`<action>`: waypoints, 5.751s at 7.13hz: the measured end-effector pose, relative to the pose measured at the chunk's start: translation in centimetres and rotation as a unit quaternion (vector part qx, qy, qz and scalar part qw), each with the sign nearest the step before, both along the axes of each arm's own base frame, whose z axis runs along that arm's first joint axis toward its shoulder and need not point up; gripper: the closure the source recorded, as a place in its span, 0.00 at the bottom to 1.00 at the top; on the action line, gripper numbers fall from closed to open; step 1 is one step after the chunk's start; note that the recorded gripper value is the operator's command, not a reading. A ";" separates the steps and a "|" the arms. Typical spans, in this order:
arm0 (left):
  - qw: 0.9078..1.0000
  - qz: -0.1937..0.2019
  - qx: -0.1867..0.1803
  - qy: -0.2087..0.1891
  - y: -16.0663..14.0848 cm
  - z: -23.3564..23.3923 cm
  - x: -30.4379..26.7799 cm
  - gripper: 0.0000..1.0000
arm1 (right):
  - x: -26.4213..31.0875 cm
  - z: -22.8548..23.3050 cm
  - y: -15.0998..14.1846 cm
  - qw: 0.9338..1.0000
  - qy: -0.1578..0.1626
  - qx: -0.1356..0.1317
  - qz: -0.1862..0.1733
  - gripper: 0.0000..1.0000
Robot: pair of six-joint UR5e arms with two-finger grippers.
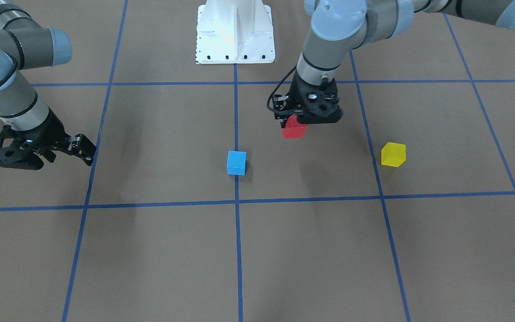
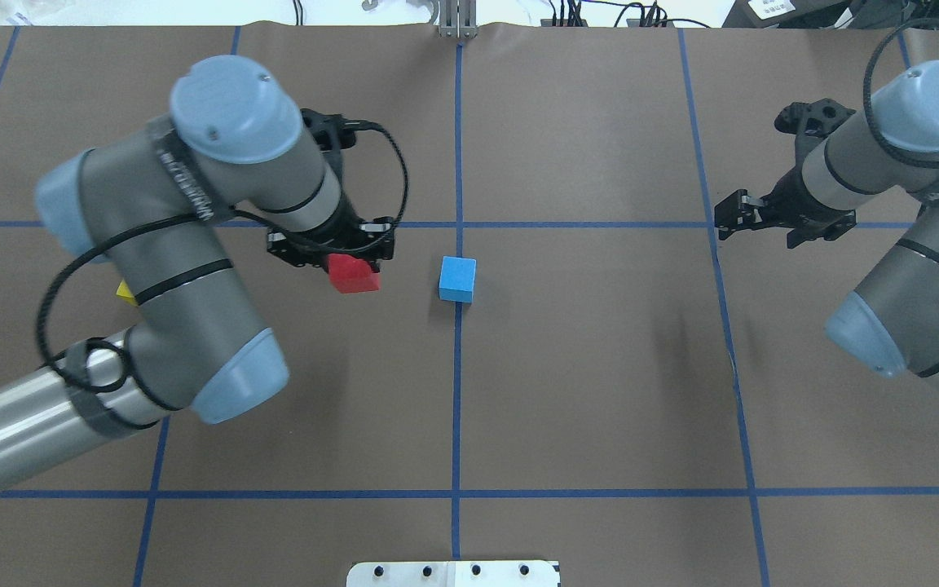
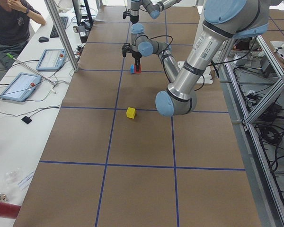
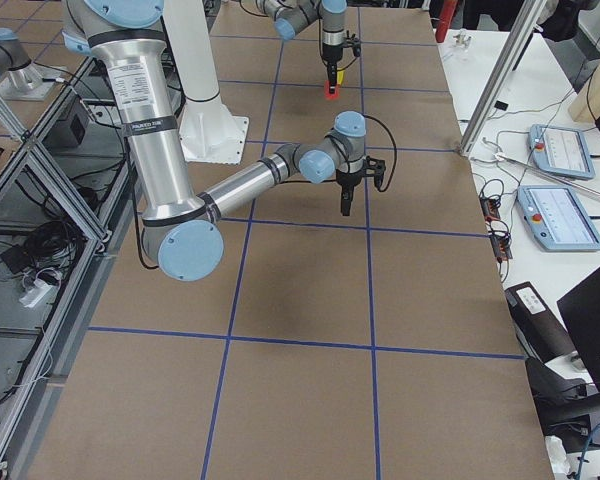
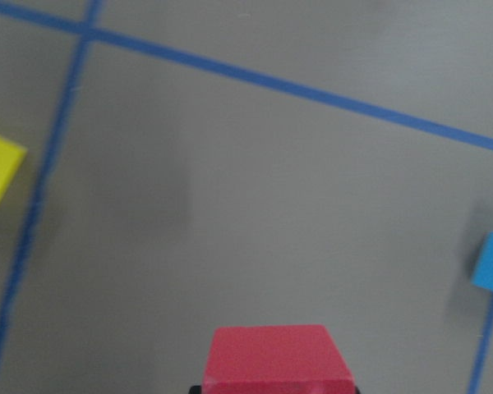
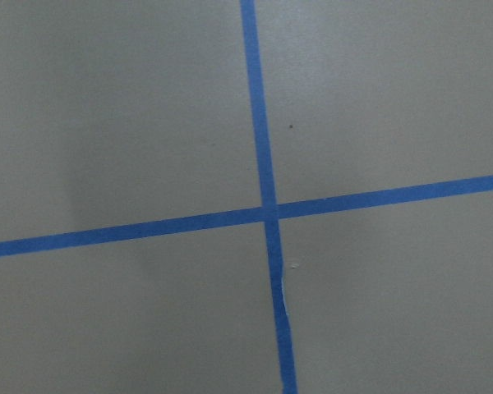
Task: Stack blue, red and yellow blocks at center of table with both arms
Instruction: 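Grasp the red cube with the left gripper and carry it over the blue cube, then lower the red cube onto the blue cube and open the left gripper, then move the left gripper back to the yellow cube and grasp it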
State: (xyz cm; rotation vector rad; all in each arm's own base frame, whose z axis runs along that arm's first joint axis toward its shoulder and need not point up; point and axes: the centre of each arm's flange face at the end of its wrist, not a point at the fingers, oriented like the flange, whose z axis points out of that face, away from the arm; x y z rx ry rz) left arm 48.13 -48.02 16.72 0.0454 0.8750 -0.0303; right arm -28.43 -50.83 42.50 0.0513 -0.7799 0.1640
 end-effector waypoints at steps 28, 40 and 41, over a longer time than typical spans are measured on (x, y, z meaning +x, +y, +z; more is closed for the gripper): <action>0.995 0.076 0.046 -0.045 -4.1 -4.2 13.0 1.00 | 4.2 3.1 -0.2 1.000 -0.007 0.004 -0.014 0.00; 0.998 0.047 0.045 -0.017 -3.8 -5.0 11.5 0.01 | 4.0 3.3 -0.3 1.000 -0.005 0.002 -0.014 0.00; 0.997 0.048 0.050 -0.019 -3.5 -4.7 9.3 0.01 | 4.0 3.3 -0.4 1.000 -0.005 0.002 -0.014 0.00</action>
